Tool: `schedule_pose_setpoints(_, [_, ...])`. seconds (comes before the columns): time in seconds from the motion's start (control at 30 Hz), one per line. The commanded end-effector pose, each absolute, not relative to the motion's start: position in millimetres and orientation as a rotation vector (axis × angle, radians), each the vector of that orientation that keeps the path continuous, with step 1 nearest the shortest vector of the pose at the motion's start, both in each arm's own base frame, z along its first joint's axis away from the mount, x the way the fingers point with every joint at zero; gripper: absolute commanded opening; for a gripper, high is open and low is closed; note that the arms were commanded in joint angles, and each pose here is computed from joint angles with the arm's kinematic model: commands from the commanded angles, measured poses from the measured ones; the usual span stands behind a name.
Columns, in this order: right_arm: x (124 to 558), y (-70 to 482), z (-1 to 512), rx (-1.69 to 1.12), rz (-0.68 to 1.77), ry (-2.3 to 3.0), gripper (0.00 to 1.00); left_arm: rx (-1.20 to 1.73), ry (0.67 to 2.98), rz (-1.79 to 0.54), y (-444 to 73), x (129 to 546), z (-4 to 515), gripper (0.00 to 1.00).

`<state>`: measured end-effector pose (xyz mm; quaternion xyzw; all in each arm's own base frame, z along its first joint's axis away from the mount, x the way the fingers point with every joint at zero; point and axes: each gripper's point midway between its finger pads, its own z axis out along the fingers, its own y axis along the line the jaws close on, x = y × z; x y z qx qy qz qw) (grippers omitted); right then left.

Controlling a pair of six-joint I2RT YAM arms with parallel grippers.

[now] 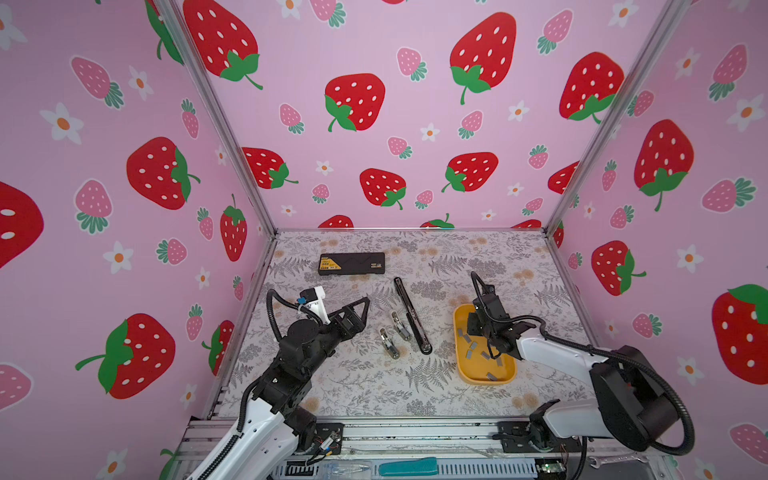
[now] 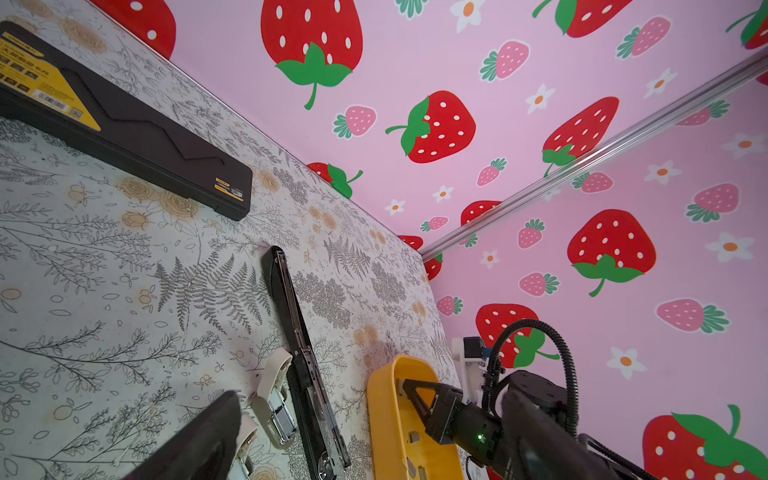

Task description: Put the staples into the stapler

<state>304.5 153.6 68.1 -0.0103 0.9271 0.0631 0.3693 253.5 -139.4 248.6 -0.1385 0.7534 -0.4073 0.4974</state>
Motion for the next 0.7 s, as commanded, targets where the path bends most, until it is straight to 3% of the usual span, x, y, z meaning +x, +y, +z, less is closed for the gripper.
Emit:
schedule_pose_setpoints(0.0, [297, 154, 80, -0.029, 0.212, 2.354, 0.05, -0.378, 1.798, -0.847, -125, 260, 249, 0.99])
schedule_pose_setpoints(0.2, [289, 168, 115, -0.065, 0.349, 2.271, 0.05, -0.241, 1.843, -0.611, -120, 277, 227, 0.99])
schedule_pose_setpoints(0.47, [268, 174, 163, -0.130, 0.466, 2.160, 0.05, -0.025, 2.012, -0.605, -145, 268, 208, 0.99])
schedule_pose_setpoints(0.67, [252, 189, 191, -0.194, 0.599, 2.076, 0.05, -0.008, 1.949, -0.634, -136, 250, 199, 0.99])
